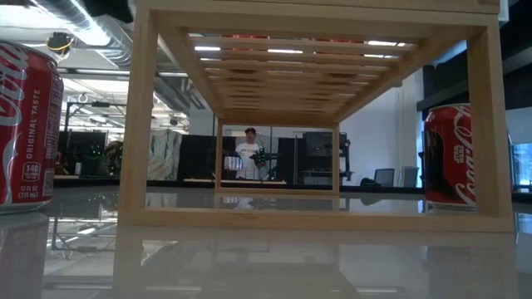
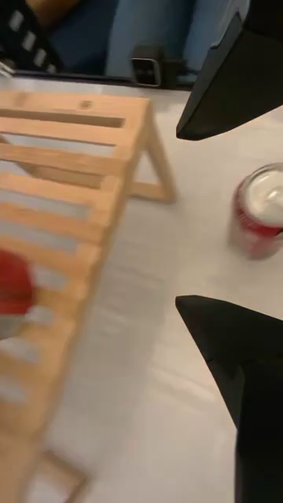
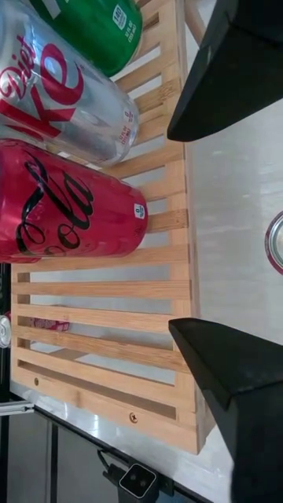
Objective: Place canned beverage on shelf
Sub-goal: Put the left white and red soda can on the shelf
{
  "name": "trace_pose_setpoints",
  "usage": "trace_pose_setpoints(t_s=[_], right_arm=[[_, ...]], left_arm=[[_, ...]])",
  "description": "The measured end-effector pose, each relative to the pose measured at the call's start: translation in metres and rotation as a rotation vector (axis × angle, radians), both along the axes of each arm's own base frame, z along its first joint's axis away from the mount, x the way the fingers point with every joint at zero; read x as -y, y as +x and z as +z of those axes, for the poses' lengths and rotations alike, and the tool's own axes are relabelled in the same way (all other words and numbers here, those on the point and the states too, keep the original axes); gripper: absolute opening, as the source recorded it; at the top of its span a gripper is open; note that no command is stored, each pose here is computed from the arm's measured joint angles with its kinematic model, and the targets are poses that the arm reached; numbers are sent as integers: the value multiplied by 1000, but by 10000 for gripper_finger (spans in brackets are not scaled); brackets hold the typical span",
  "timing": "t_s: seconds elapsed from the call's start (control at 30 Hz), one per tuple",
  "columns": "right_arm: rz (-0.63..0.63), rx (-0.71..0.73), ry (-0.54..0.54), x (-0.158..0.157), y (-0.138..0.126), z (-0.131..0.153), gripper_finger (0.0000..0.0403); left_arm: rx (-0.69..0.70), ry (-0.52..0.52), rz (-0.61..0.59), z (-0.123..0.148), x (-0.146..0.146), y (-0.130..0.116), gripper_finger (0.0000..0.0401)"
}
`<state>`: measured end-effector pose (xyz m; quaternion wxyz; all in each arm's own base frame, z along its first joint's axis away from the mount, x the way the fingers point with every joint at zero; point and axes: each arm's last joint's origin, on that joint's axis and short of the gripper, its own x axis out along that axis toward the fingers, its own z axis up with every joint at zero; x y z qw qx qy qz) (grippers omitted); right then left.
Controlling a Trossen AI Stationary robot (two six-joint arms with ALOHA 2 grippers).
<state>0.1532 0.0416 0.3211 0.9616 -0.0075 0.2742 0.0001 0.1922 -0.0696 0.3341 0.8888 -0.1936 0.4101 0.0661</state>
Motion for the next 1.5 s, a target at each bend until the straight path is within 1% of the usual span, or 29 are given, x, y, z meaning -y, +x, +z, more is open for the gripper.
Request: trace_pose_setpoints(t_s=[0.23,0.4,0.6,0.93,1.07,1.2,1.5], right_arm=[[0,0,0,0,0,0,380],[0,0,1,0,0,0,380],[0,0,1,0,0,0,380],[1,-8,-2,0,0,-1,380],[23,-9,14,-1,0,0,380],[52,-12,31,-2,0,0,380],[88,-17,55,-3,0,0,380]], left_arm=[[-154,-50,-6,-17,34,4,330],[-221,-56,-5,-30,55,6,330],[-279,-78,44,-42,71,7,330],[-333,-31,65,-57,81,12,330],[-365,-6,72,-63,82,14,330],[-413,23,105,-66,80,11,330],[-405,0,139,-67,81,13,330]])
